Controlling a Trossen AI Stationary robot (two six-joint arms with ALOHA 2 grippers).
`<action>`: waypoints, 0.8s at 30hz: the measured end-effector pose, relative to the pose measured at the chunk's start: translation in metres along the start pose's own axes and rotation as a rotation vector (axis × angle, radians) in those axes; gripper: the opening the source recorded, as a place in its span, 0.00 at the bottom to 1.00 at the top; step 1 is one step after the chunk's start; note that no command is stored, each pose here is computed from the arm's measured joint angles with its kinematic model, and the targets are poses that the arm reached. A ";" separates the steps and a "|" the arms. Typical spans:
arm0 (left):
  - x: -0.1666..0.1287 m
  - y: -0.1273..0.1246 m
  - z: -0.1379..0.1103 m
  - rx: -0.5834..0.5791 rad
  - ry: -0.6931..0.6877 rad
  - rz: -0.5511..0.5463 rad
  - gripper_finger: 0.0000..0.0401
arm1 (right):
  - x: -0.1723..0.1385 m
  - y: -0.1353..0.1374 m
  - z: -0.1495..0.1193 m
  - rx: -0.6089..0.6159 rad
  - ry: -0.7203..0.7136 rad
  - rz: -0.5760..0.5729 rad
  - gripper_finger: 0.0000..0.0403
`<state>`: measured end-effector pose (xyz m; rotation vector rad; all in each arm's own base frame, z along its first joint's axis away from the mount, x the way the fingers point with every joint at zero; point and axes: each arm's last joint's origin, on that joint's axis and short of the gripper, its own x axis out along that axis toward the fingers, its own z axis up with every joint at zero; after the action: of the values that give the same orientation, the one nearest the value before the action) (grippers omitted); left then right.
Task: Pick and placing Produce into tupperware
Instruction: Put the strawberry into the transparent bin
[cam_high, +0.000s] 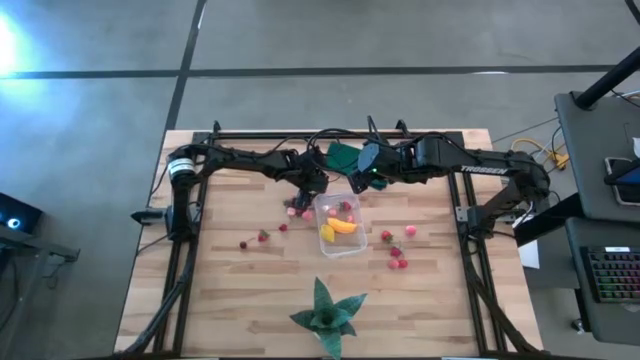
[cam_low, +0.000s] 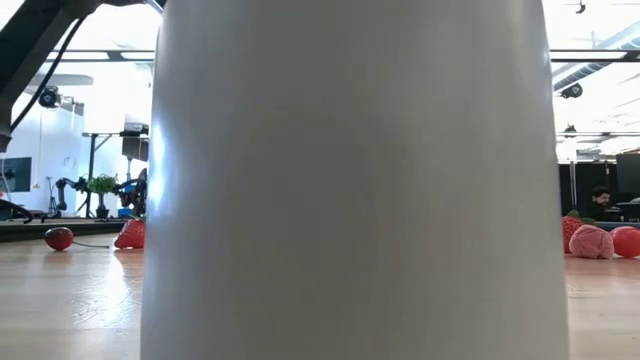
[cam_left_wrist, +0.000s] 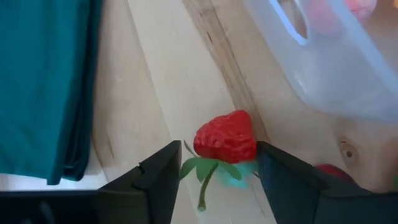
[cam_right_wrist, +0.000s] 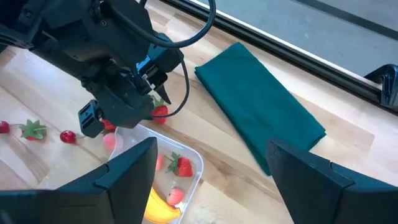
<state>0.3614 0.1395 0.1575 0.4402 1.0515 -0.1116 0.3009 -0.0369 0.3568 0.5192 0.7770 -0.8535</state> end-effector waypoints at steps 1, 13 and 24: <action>0.000 0.000 0.000 0.000 -0.001 0.001 0.45 | 0.000 0.000 0.000 0.000 0.000 0.000 0.72; 0.008 -0.002 -0.003 -0.005 0.014 -0.022 0.29 | 0.000 0.000 0.000 0.000 0.004 -0.004 0.72; 0.006 0.002 -0.001 -0.081 0.015 -0.001 0.29 | 0.000 -0.001 -0.001 0.003 0.007 -0.006 0.73</action>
<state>0.3643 0.1427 0.1531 0.3675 1.0671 -0.0658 0.3001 -0.0368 0.3564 0.5225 0.7841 -0.8593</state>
